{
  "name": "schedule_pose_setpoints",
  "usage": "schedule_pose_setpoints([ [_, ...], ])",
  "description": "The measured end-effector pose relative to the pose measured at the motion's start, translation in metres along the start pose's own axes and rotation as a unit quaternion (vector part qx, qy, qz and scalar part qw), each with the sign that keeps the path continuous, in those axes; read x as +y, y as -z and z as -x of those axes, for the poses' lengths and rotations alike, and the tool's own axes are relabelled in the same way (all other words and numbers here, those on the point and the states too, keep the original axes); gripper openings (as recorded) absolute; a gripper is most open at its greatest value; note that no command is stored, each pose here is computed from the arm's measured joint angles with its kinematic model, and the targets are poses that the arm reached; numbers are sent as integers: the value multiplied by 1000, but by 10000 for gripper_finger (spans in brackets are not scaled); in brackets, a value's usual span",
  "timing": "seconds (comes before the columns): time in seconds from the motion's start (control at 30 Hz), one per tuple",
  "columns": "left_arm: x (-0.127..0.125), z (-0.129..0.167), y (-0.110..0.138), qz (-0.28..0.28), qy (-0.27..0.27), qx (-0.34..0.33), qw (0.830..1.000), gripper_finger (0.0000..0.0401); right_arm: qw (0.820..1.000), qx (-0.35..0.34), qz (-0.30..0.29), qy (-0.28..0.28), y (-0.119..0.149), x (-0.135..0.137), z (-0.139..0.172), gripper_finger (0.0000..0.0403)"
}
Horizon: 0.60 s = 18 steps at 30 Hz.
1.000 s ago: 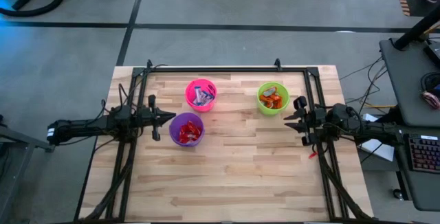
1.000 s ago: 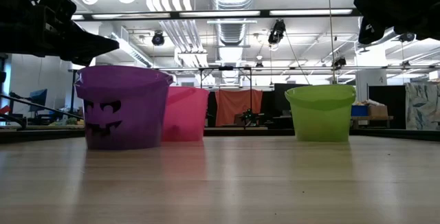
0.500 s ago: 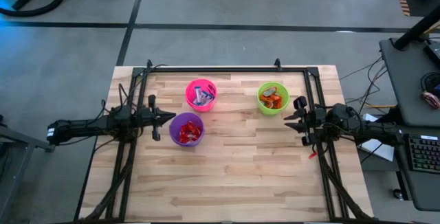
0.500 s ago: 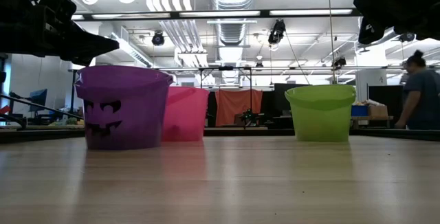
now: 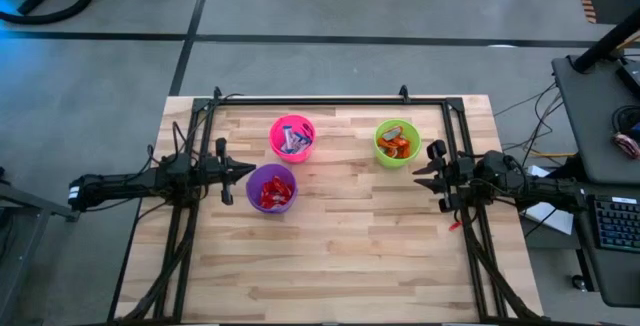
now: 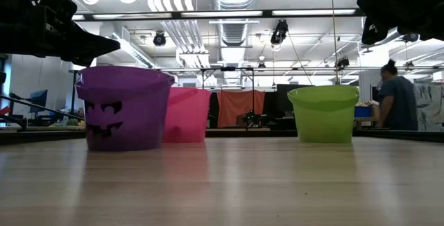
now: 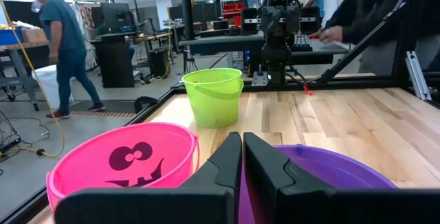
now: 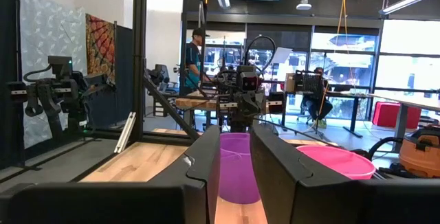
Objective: Sort candy
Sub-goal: Return to Home Position
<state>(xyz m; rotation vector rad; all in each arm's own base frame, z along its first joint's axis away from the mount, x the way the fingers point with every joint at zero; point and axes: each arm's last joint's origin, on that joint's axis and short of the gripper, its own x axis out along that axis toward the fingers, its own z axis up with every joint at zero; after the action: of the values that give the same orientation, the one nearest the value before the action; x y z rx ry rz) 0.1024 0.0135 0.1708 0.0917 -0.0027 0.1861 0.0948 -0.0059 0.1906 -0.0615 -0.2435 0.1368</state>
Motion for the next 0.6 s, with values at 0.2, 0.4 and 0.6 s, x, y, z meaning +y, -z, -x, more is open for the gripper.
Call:
schedule_pose_setpoints([
  [0.2,0,0,0,0,0,0,1000,0,1000,0,0,0,0,0,0,68],
  [0.4,0,0,0,0,0,0,1000,0,1000,0,0,0,0,0,0,74],
  [0.6,0,0,0,0,0,0,1000,0,1000,0,0,0,0,0,0,83],
])
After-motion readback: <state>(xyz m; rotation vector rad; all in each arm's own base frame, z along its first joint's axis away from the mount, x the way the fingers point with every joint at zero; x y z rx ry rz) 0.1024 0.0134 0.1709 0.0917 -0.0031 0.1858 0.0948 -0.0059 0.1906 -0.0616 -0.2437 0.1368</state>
